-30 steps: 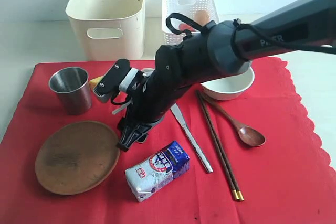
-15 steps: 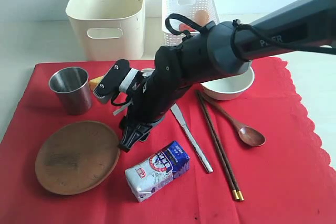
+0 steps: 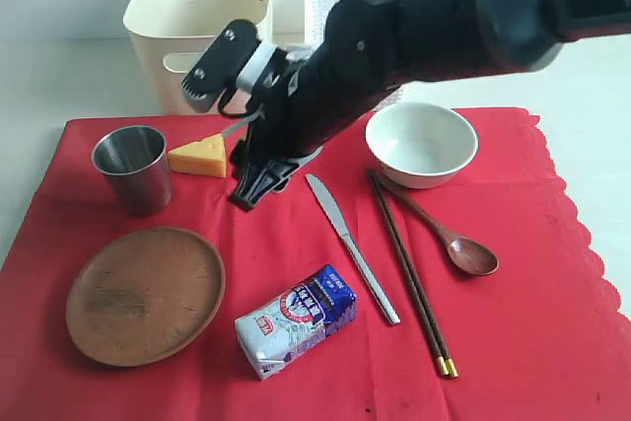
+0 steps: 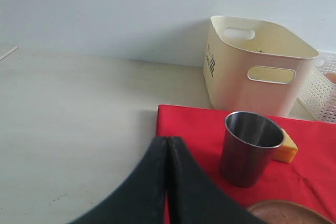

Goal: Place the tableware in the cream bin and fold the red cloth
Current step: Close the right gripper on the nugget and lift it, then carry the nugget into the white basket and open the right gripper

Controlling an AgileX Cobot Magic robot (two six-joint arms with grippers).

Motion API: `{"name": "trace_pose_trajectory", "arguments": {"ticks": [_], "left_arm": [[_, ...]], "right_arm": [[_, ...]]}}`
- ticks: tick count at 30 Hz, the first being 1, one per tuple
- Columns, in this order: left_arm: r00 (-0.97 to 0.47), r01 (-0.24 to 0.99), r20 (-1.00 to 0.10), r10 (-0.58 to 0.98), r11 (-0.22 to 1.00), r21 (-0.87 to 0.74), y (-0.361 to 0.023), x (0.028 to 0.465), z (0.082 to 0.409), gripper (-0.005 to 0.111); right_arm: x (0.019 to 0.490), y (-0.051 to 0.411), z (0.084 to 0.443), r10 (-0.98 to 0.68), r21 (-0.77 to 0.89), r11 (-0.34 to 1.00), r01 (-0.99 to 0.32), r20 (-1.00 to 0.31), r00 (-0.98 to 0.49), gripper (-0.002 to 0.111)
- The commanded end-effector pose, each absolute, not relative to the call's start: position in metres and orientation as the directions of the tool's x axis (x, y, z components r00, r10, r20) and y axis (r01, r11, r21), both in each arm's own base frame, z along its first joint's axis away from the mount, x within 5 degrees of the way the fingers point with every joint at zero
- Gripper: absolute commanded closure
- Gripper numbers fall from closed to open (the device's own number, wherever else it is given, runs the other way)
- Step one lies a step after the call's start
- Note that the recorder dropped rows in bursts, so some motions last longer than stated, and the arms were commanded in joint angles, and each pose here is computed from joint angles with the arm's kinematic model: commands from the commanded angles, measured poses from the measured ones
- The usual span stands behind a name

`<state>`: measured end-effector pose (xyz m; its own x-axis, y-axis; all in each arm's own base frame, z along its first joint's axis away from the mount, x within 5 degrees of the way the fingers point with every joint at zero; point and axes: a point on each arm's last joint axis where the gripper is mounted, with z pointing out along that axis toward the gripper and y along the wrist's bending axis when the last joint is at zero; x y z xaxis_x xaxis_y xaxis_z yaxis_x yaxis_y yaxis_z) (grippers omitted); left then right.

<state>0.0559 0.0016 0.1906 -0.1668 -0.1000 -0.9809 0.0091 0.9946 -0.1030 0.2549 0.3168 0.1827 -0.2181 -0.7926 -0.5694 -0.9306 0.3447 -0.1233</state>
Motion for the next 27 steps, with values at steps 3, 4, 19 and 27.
{"name": "trace_pose_trajectory", "arguments": {"ticks": [3,4,19,27], "left_arm": [[-0.155,0.012,-0.983,-0.095,0.995,-0.098,0.002,0.056,0.191,0.105],[-0.155,0.012,-0.983,-0.095,0.995,-0.098,0.002,0.056,0.191,0.105],[-0.155,0.012,-0.983,-0.095,0.995,-0.098,0.002,0.056,0.191,0.105],[-0.155,0.012,-0.983,-0.095,0.995,-0.098,0.002,0.056,0.191,0.105]], "right_arm": [[0.298,0.288,0.204,-0.693,-0.179,0.497,-0.849,-0.670,-0.265,0.108],[0.305,0.283,0.206,-0.674,-0.187,0.522,-0.832,-0.688,-0.269,0.108],[0.372,0.242,0.197,-0.452,-0.235,0.766,-0.598,-0.858,-0.243,0.108],[0.397,0.251,0.180,-0.442,-0.234,0.779,-0.582,-0.863,-0.244,0.108]]}}
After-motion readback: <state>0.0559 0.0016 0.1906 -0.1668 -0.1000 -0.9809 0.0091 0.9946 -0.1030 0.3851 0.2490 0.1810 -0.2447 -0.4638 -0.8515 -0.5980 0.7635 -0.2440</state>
